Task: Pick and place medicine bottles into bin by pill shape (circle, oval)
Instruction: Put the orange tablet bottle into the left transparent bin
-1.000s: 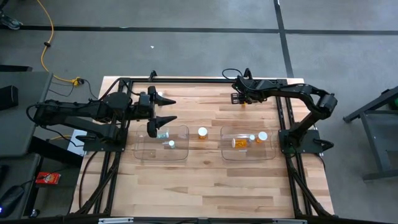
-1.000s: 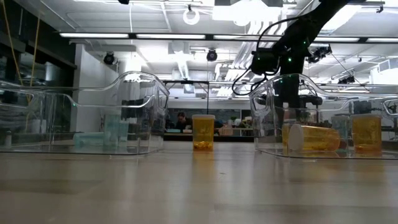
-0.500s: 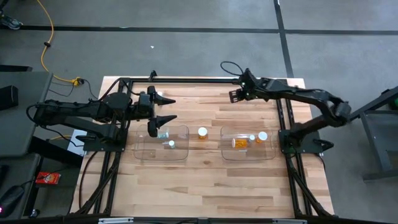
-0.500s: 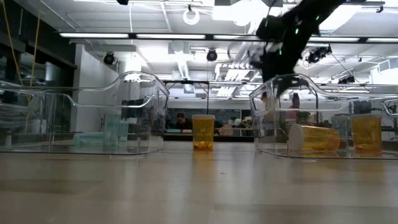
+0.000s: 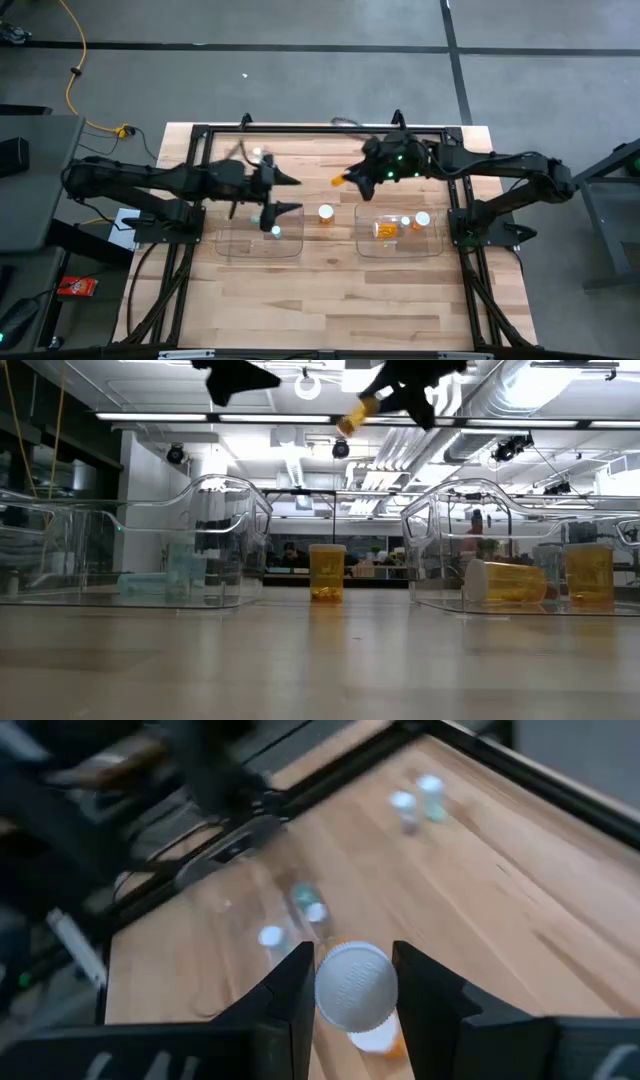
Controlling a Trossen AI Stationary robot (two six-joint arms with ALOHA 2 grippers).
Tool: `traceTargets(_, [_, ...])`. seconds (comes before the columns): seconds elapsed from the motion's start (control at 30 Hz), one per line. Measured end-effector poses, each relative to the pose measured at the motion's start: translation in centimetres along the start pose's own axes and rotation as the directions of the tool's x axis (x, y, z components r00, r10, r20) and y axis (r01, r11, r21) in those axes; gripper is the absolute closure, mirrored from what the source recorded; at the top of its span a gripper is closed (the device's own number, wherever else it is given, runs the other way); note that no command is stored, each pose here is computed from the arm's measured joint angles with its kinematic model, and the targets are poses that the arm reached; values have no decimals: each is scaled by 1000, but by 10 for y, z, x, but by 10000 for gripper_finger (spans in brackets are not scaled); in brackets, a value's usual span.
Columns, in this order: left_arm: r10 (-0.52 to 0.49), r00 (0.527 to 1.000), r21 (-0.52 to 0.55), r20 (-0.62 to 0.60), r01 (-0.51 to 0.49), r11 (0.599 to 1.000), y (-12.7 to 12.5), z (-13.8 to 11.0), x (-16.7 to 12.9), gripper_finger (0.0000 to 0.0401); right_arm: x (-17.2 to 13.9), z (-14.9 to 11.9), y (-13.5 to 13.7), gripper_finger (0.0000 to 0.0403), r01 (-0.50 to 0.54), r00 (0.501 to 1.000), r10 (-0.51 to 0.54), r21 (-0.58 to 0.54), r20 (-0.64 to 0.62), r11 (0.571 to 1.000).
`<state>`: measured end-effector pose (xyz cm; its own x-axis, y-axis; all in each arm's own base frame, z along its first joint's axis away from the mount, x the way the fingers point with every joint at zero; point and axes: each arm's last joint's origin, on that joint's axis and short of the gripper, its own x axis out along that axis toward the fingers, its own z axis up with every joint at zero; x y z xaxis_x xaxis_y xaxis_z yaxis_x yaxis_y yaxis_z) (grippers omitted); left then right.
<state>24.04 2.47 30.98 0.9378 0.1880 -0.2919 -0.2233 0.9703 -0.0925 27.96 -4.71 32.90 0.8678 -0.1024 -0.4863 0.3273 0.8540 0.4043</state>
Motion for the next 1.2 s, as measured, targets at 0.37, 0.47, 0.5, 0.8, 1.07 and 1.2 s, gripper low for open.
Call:
traceTargets(0.37, [-16, 995, -79, -102, 8, 997, 0, -2, 48, 110, 27, 21, 54, 307, -70, 993, 38, -299, -112, 952])
traceTargets(0.47, [-36, 994, -82, -108, 27, 996, -1, -2, 52, 110, 28, 26, 59, 307, -115, 990, 80, -320, -120, 941])
traceTargets(0.5, [-42, 993, -86, -109, 33, 996, -1, -2, 53, 110, 28, 27, 61, 307, -131, 988, 95, -322, -124, 938])
traceTargets(0.8, [-101, 993, -165, -54, 90, 982, -3, -1, 62, 124, 27, 28, 65, 307, -232, 970, 192, -343, -148, 910])
traceTargets(1.07, [-105, 994, -164, -38, 98, 982, -4, 0, 64, 158, 27, 28, 65, 307, -225, 972, 184, -362, -144, 905])
traceTargets(1.2, [-100, 995, -163, -30, 93, 982, -4, 1, 64, 191, 27, 28, 65, 307, -223, 973, 182, -362, -144, 905])
